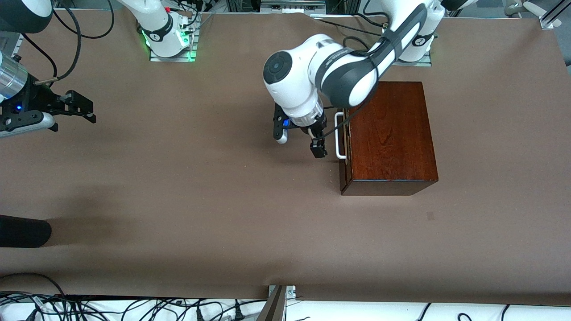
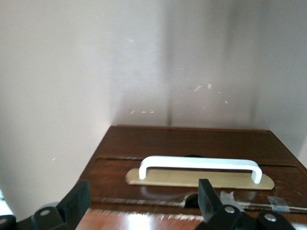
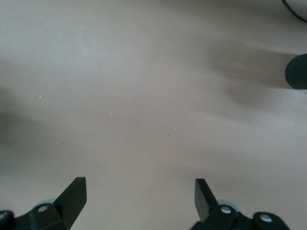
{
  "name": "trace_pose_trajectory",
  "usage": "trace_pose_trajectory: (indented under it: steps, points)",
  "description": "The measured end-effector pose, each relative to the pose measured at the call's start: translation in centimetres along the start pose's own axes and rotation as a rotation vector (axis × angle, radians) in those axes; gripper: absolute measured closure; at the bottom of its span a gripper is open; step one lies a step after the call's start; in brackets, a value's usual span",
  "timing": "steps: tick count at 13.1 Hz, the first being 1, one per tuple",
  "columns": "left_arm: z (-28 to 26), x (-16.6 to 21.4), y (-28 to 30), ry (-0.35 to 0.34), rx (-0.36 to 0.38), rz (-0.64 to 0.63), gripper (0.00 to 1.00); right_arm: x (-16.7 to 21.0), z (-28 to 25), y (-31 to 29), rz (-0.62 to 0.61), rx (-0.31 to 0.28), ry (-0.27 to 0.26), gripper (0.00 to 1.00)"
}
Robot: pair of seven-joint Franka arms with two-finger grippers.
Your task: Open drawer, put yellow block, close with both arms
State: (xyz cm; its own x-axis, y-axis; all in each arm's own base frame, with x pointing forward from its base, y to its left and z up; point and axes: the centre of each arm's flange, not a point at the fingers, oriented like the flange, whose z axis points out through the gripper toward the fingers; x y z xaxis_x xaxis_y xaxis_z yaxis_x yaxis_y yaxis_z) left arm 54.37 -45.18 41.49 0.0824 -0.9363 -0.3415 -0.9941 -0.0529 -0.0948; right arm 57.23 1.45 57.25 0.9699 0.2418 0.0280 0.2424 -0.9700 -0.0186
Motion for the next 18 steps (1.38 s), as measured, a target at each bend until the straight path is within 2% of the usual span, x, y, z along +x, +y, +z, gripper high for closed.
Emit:
trace_pose_trajectory:
  steps: [3, 6, 10, 15, 18]
  points:
    - [-2.7, -6.0, -3.9, 0.018, 0.001, -0.147, 0.00, 0.0, 0.0, -0.1, -0.001, 0.000, 0.000, 0.00]
    - [-3.5, -14.6, -8.8, 0.106, -0.070, -0.309, 0.00, 0.0, 0.0, -0.1, -0.002, 0.000, 0.000, 0.00]
    - [-3.8, -23.8, -12.2, 0.169, -0.146, -0.523, 0.00, 0.0, 0.0, -0.1, -0.002, 0.000, 0.000, 0.00]
    - [-3.8, -33.8, -12.6, 0.278, -0.286, -0.898, 0.00, 0.1, -0.1, -0.3, -0.008, -0.005, 0.001, 0.00]
    - [-3.2, -41.0, -10.7, 0.282, -0.314, -1.044, 0.00, 0.2, -0.5, -0.3, -0.010, -0.008, 0.011, 0.00]
